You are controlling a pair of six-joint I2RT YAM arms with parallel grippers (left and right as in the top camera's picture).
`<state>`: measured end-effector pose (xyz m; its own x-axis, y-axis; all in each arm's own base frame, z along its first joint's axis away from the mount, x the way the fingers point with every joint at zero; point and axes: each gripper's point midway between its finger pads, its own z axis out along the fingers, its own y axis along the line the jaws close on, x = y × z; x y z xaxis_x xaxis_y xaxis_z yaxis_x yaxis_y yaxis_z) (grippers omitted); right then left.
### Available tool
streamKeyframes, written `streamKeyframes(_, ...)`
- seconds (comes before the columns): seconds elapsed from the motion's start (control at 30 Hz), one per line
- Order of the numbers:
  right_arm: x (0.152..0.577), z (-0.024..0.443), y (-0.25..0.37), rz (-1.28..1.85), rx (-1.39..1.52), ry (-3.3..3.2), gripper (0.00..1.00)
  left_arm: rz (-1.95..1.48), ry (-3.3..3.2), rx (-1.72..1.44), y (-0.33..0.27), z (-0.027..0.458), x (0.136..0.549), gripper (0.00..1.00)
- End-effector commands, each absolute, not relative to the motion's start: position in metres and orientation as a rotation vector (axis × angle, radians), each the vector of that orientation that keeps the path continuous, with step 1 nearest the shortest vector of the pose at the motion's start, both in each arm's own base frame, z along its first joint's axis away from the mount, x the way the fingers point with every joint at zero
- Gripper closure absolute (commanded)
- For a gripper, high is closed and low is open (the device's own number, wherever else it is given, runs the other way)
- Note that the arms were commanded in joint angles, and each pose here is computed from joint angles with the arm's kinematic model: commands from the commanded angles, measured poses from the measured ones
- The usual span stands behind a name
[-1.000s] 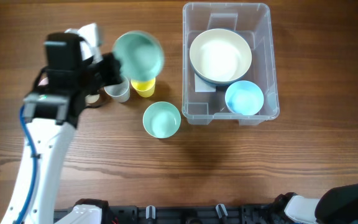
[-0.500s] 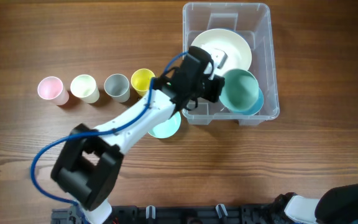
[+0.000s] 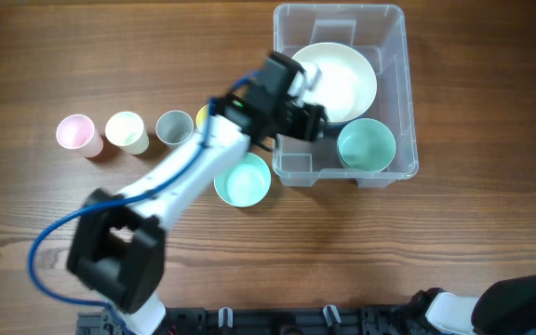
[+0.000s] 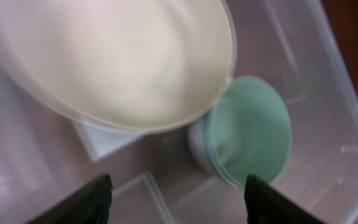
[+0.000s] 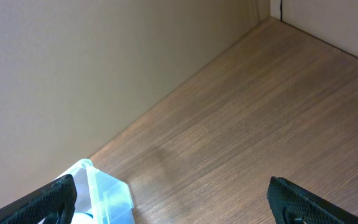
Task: Pack container
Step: 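Grasp the second mint green bowl with the left gripper and stack it in the bin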
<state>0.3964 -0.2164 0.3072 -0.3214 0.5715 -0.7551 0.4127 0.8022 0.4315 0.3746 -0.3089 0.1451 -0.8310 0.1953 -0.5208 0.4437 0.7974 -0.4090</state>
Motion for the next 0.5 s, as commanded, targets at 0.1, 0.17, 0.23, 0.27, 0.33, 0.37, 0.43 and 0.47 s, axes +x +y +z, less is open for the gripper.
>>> streamKeyframes(0.1, 0.398, 0.307, -0.219, 0.186, 0.74, 1.956, 0.0, -0.62, 2.656, 0.225, -0.206, 0.196, 0.361, 0.3)
streamKeyframes(0.17, 0.398, 0.307, -0.219, 0.186, 0.74, 1.956, 0.0, -0.556, 2.803, 0.128, -0.173, 0.182, 0.34, 0.29)
streamKeyframes(0.23, 0.398, 0.307, -0.219, 0.186, 0.741, 1.956, 0.0, -0.473, 2.913, 0.062, -0.151, 0.168, 0.325, 0.28)
streamKeyframes(0.27, 0.398, 0.307, -0.219, 0.186, 0.74, 1.956, 0.0, -0.425, 2.96, 0.037, -0.142, 0.161, 0.317, 0.29)
streamKeyframes(0.33, 0.398, 0.307, -0.219, 0.186, 0.741, 1.956, 0.0, -0.389, 3.021, 0.02, -0.135, 0.147, 0.305, 0.31)
streamKeyframes(0.37, 0.398, 0.307, -0.219, 0.186, 0.741, 1.956, 0.0, -0.379, 3.05, 0.017, -0.133, 0.137, 0.298, 0.32)
streamKeyframes(0.43, 0.398, 0.307, -0.219, 0.186, 0.741, 1.956, 0.0, -0.351, 3.107, -0.035, -0.127, 0.11, 0.285, 0.35)
streamKeyframes(0.47, 0.398, 0.307, -0.219, 0.186, 0.74, 1.956, 0.0, -0.329, 3.118, -0.074, -0.124, 0.099, 0.282, 0.37)
